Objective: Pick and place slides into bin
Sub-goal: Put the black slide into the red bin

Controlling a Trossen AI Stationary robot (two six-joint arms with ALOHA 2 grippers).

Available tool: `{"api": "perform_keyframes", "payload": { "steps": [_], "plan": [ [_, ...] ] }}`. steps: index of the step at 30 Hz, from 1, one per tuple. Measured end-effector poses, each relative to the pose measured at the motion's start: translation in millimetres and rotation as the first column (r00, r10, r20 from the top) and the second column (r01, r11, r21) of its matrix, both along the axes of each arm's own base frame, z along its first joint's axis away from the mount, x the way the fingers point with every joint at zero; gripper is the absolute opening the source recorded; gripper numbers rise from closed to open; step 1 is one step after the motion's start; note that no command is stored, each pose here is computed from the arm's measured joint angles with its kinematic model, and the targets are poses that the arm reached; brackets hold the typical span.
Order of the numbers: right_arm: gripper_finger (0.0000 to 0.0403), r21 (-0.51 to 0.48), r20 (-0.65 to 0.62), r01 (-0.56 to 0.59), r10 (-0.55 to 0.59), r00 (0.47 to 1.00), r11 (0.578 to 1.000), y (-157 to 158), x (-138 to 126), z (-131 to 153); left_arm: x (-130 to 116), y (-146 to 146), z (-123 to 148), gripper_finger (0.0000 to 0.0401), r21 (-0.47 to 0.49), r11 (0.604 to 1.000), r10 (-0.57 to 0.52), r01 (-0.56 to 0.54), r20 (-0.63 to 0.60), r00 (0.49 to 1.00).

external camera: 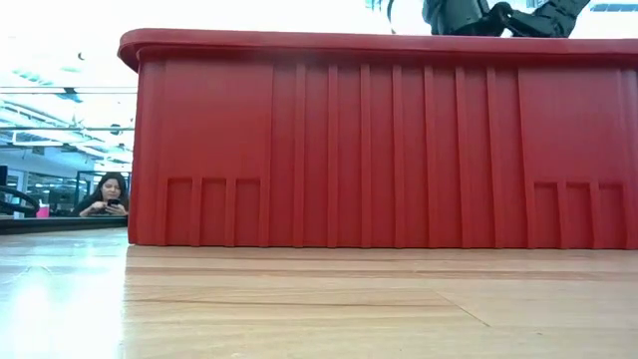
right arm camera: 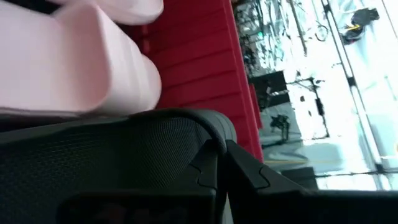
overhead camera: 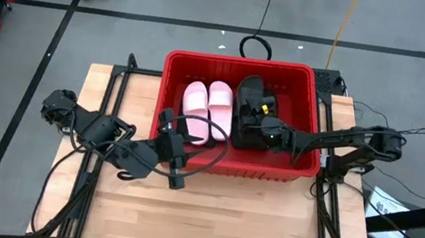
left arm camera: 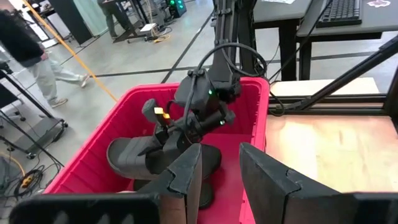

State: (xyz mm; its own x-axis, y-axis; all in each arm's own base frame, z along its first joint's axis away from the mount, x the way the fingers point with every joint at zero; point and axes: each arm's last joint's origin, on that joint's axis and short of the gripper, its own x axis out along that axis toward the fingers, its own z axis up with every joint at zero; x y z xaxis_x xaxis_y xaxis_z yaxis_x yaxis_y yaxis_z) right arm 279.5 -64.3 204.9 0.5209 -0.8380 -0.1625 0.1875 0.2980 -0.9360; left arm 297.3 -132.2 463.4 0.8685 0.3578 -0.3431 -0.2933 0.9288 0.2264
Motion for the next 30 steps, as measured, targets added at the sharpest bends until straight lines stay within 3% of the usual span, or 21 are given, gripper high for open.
{"api": "perform_keyframes", "payload": {
  "steps": [8,13,20,30],
  "plan": [
    [0.0002,-0.064,-0.004,0.046,-0.046,0.999,0.997,-1,2,2,2,3,0,0.0113,-0.012,1.0,-0.009,0.009,-0.004,1.0],
    [0.0003,-0.118,0.053,0.027,-0.021,0.998,0.993,6,2,23,2,3,0,0.0113,-0.012,1.0,-0.01,0.01,-0.004,1.0],
    [0.0002,-0.048,0.135,-0.025,0.032,0.99,0.999,9,7,23,2,3,0,0.0113,-0.008,1.0,-0.012,0.012,-0.006,1.0],
    [0.0002,0.021,0.066,-0.015,0.013,0.998,1.0,0,14,-5,2,3,0,0.0113,-0.008,1.0,-0.013,0.013,-0.007,1.0]
  ]
}}
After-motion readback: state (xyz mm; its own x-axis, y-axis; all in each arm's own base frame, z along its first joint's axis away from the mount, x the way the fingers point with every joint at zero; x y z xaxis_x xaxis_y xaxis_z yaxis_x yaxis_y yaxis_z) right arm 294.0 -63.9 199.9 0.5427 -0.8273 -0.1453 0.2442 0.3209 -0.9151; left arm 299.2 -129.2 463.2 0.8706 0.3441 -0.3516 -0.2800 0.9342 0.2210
